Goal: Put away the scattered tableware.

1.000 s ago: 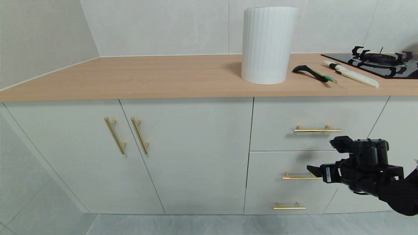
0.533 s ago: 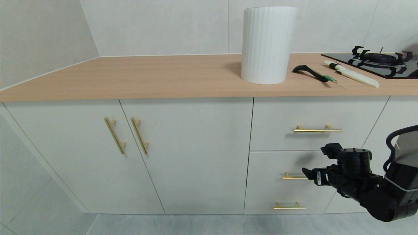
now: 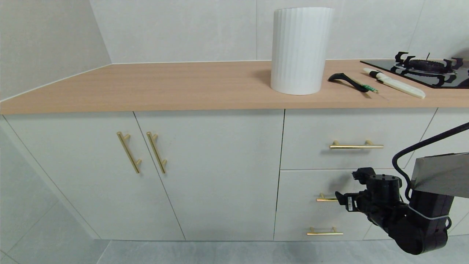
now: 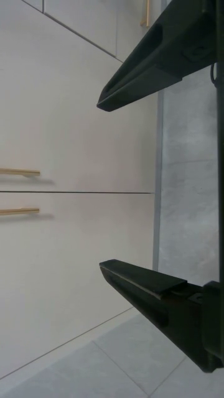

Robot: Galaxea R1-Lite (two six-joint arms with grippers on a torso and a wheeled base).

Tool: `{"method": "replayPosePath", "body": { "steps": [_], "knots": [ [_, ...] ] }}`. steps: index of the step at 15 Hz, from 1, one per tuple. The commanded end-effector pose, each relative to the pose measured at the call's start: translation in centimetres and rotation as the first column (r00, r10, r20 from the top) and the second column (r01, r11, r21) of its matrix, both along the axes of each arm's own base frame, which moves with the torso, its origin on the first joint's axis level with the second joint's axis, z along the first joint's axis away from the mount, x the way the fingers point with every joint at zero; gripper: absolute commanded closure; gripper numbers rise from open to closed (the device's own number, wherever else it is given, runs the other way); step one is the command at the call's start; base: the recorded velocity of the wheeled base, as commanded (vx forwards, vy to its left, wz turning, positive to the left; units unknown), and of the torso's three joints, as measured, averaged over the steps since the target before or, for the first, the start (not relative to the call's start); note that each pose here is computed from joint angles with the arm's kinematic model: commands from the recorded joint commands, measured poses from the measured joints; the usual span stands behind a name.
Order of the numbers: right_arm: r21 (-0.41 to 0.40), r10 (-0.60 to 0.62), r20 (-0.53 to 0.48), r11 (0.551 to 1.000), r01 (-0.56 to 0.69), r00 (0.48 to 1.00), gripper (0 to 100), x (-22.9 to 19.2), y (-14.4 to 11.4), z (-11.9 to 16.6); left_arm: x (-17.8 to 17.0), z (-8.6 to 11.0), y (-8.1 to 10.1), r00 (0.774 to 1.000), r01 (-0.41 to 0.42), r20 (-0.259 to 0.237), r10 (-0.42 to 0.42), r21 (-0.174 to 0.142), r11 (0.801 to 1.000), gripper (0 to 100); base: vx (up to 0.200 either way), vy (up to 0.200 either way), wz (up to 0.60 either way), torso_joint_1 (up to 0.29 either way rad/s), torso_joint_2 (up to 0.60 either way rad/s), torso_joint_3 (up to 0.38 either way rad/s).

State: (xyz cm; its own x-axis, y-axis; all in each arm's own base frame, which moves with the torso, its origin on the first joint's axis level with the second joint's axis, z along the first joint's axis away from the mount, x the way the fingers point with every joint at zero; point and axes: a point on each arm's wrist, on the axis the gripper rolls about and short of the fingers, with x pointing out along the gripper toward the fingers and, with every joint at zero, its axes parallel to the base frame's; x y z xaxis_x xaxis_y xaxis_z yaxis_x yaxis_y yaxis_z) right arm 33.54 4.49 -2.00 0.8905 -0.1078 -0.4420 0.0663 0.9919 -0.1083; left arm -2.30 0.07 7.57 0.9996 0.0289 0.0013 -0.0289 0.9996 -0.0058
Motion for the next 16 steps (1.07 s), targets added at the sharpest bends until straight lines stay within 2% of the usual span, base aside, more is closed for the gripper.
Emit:
{"method": "replayPosePath", "body": {
  "steps": [1, 16],
  "knots": [
    [-0.008, -0.009, -0.016, 1.0, 0.009, 1.0, 0, 0.2, 0.1, -0.9, 0.0, 0.0, 0.0, 1.0, 0.0, -0.001, 0.0, 0.0, 1.0, 0, 0.0, 0.0, 0.0, 0.0, 0.0, 0.0],
    [-0.021, -0.027, -0.031, 0.999, 0.026, 0.999, 0, 1.1, 0.1, -2.5, 0.0, 0.0, 0.0, 1.0, 0.0, -0.001, 0.0, 0.0, 1.0, 0, 0.0, 0.0, 0.0, 0.0, 0.0, 0.0]
  ]
}}
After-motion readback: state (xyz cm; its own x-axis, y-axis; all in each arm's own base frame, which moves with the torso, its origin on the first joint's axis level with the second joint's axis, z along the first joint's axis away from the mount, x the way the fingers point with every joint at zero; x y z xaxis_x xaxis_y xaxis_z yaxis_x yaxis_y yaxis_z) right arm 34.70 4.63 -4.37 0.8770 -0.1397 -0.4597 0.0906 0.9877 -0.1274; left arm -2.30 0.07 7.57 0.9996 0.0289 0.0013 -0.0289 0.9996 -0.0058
